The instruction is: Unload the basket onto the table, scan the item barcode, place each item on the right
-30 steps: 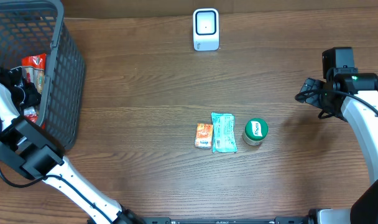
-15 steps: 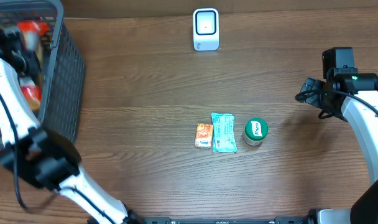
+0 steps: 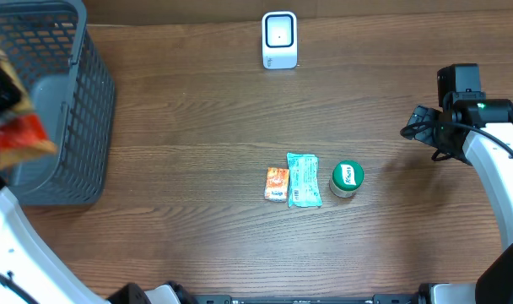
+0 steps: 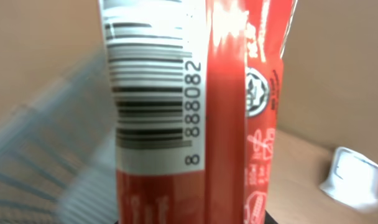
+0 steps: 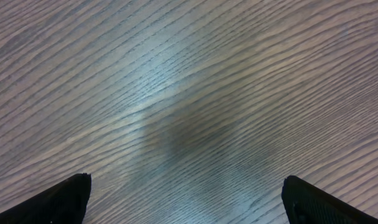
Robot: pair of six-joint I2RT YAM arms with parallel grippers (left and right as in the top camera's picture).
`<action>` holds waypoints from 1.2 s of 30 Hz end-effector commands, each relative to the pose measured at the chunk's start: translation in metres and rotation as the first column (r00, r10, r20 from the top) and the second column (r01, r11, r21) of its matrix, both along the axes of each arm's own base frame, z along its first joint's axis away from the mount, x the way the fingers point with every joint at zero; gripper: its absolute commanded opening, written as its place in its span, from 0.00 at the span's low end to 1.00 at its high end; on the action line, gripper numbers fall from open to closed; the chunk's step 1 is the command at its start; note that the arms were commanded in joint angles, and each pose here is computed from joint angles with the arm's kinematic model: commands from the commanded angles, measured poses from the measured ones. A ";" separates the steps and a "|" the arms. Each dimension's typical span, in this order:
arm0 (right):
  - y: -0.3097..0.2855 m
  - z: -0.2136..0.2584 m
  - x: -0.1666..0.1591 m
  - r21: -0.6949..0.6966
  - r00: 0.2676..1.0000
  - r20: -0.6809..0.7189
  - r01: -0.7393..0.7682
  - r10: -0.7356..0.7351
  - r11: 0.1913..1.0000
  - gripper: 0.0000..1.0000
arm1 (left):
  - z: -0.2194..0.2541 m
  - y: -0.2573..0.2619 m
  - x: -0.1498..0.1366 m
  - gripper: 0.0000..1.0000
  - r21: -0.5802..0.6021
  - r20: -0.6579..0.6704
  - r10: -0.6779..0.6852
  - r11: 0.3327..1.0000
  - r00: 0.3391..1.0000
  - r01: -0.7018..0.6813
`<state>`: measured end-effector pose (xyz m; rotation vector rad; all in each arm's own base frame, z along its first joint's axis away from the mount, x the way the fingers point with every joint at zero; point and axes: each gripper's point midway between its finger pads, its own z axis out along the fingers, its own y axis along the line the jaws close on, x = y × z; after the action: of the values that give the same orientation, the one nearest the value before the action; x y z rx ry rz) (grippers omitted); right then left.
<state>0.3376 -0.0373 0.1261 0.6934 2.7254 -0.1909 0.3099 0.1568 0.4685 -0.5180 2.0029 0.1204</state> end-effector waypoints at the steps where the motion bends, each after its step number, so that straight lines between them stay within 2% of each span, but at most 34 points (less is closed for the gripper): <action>1: -0.004 0.007 0.004 -0.014 1.000 0.021 0.005 -0.005 1.000 1.00 | -0.006 -0.062 0.006 0.07 -0.173 0.018 -0.196 0.965 0.980 0.196; 5: -0.004 0.007 0.004 -0.014 1.000 0.020 0.005 -0.004 1.000 1.00 | -0.052 -0.107 0.001 0.04 -0.292 -0.141 -0.319 0.918 0.937 0.268; 7: -0.004 0.007 0.004 -0.014 1.000 0.020 0.005 -0.004 1.000 1.00 | -0.078 -0.129 0.001 0.04 -0.340 -0.212 -0.386 0.890 0.898 0.303; 9: -0.004 0.007 0.004 -0.014 1.000 0.021 0.005 -0.005 1.000 1.00 | -0.117 -0.160 0.006 0.04 -0.401 -0.297 -0.475 0.849 0.828 0.344; 13: -0.004 0.007 0.004 -0.014 1.000 0.020 0.005 -0.004 1.000 1.00 | -0.187 -0.190 0.015 0.04 -0.447 -0.422 -0.497 0.842 0.759 0.303; 16: -0.004 0.007 0.004 -0.014 1.000 0.020 0.005 -0.004 1.000 1.00 | -0.258 -0.226 0.017 0.04 -0.471 -0.488 -0.529 0.829 0.694 0.301; 19: -0.004 0.007 0.004 -0.014 1.000 0.021 0.005 -0.005 1.000 1.00 | -0.305 -0.247 0.012 0.04 -0.457 -0.530 -0.511 0.844 0.677 0.279; 24: -0.004 0.007 0.004 -0.014 1.000 0.021 0.005 -0.005 1.000 1.00 | -0.363 -0.269 0.001 0.04 -0.394 -0.570 -0.456 0.882 0.683 0.260; 29: -0.004 0.007 0.004 -0.014 1.000 0.020 0.005 -0.004 1.000 1.00 | -0.395 -0.281 -0.008 0.08 -0.310 -0.600 -0.428 0.903 0.676 0.297; 36: -0.004 0.007 0.004 -0.014 1.000 0.021 0.005 -0.005 1.000 1.00 | -0.414 -0.292 -0.005 0.12 -0.297 -0.617 -0.429 0.903 0.660 0.310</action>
<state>0.3379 -0.0374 0.1263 0.6928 2.7243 -0.1911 0.2939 -0.1365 0.0534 -0.1047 2.8606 -0.1771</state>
